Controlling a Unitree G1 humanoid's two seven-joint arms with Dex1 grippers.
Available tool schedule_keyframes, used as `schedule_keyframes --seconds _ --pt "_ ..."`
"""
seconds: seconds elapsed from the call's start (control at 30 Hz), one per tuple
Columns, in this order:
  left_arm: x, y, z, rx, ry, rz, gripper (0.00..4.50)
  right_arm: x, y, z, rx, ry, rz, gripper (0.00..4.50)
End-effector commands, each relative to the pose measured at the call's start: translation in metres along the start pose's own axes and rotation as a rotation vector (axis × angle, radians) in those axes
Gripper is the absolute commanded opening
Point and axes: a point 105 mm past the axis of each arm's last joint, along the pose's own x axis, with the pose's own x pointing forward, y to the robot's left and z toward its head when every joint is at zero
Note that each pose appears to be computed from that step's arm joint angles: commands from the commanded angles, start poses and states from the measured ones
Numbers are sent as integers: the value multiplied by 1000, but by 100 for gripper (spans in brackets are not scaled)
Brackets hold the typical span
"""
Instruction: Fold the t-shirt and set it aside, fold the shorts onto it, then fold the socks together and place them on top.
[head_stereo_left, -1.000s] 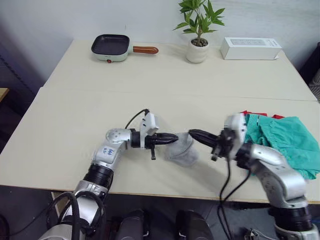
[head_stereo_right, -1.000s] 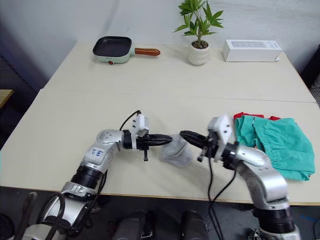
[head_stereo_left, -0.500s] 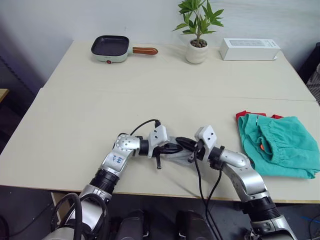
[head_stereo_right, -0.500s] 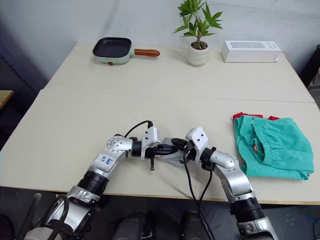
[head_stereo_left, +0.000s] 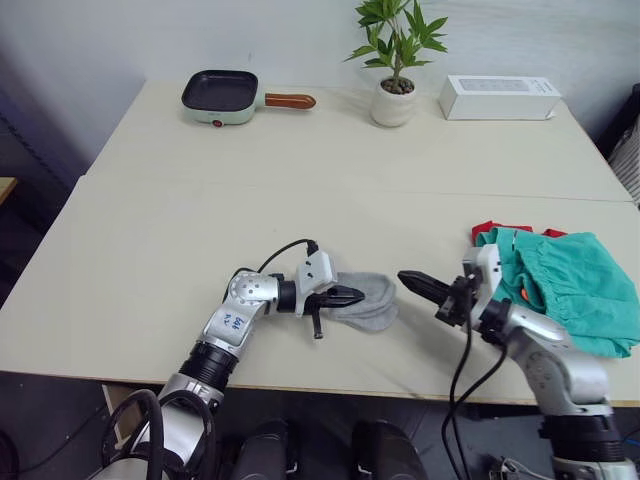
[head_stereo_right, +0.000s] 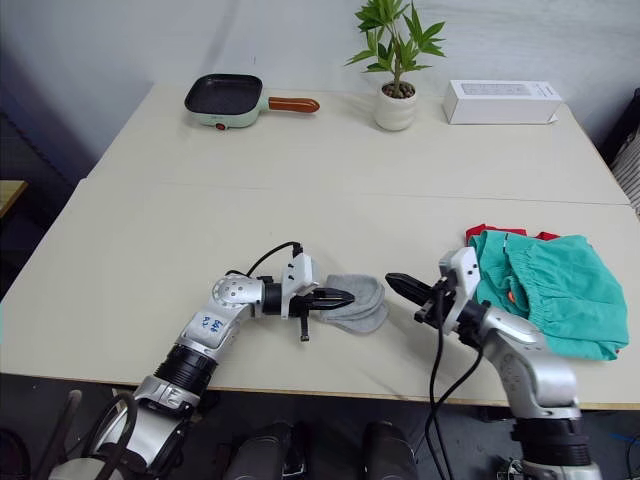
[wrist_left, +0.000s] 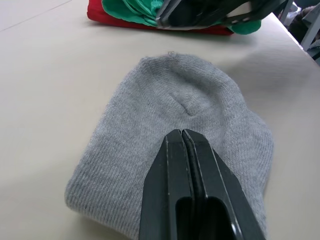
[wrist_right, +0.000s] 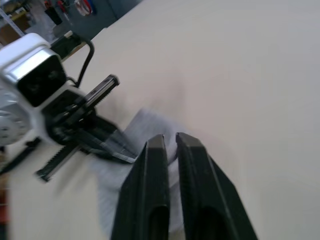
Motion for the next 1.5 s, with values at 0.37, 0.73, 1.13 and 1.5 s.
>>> schedule_keyframes --seconds 0.37,0.73,1.13,1.5 --pt "3 -6 -9 19 41 -8 0 -4 14 -32 691 185 -64 448" --pt "-3 -5 -16 21 78 -9 0 62 28 -48 795 171 -115 448" --pt "-10 -5 -16 20 79 -12 0 69 18 -43 890 73 -163 68" --pt "-39 -5 65 -1 -262 -46 55 33 38 -3 740 -115 29 7"
